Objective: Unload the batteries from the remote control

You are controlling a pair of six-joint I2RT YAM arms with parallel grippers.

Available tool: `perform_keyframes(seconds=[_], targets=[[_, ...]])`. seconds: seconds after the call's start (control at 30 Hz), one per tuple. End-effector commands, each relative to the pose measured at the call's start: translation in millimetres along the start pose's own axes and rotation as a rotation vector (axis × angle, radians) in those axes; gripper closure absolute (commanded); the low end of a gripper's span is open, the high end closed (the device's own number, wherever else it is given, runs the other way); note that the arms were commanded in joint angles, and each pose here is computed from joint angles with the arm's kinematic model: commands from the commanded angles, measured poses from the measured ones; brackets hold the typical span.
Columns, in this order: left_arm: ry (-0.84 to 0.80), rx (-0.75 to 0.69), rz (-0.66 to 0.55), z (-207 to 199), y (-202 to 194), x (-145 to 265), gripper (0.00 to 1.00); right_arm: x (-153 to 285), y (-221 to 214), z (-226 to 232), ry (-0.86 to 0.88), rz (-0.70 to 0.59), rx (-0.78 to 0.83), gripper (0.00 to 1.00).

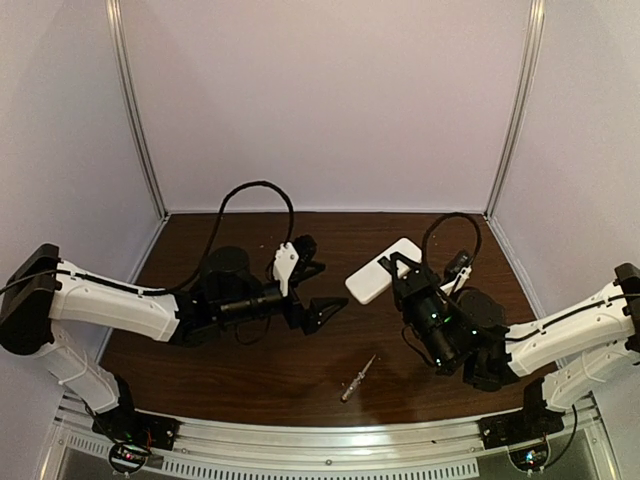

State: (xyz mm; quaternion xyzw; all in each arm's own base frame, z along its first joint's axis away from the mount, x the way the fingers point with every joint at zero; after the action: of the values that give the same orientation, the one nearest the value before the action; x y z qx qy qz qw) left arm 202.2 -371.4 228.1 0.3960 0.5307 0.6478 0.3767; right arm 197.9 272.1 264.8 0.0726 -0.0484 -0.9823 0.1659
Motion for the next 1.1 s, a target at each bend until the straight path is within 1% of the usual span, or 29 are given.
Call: perform_keyframes(seconds=[0.0,0.27,0.43,0.8,1.07], targets=[[-0.044,-0.052,-0.084,-9.0,16.9,-9.6,0.06,5.9,2.2,-0.9,-0.011,-0.033,-0.027,1.0],[-0.095,-0.099,-0.107,-22.0,17.3,-20.7,0.06,10.4,-0.5,0.1,-0.015,-0.044,-0.029,1.0],[-0.107,-0.118,-0.133,-24.8,20.6,-25.8,0.05,12.7,-5.4,-2.8,-0.006,-0.019,-0.056,1.0],[-0.156,-0.178,-0.223,-35.2,27.8,-27.0,0.05,18.7,-3.7,-7.8,0.044,0.003,-0.103,1.0],[-0.174,-0.244,-0.267,-39.8,28.1,-28.4,0.02,22.0,3.2,-9.4,0.075,-0.023,-0.15,1.0]])
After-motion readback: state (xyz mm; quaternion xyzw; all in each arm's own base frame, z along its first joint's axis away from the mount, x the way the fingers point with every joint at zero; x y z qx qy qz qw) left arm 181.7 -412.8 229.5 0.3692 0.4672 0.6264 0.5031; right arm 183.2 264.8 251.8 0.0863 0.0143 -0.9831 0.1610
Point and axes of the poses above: each gripper's point midway between its finger pads, its own x axis back along the fingers, its own z axis along the line the jaws close on, y = z × x, the point moved 4 cm from there along x, back along the fingers, and after that the axes turned 8 degrees about -x, right-handed, at the moved point
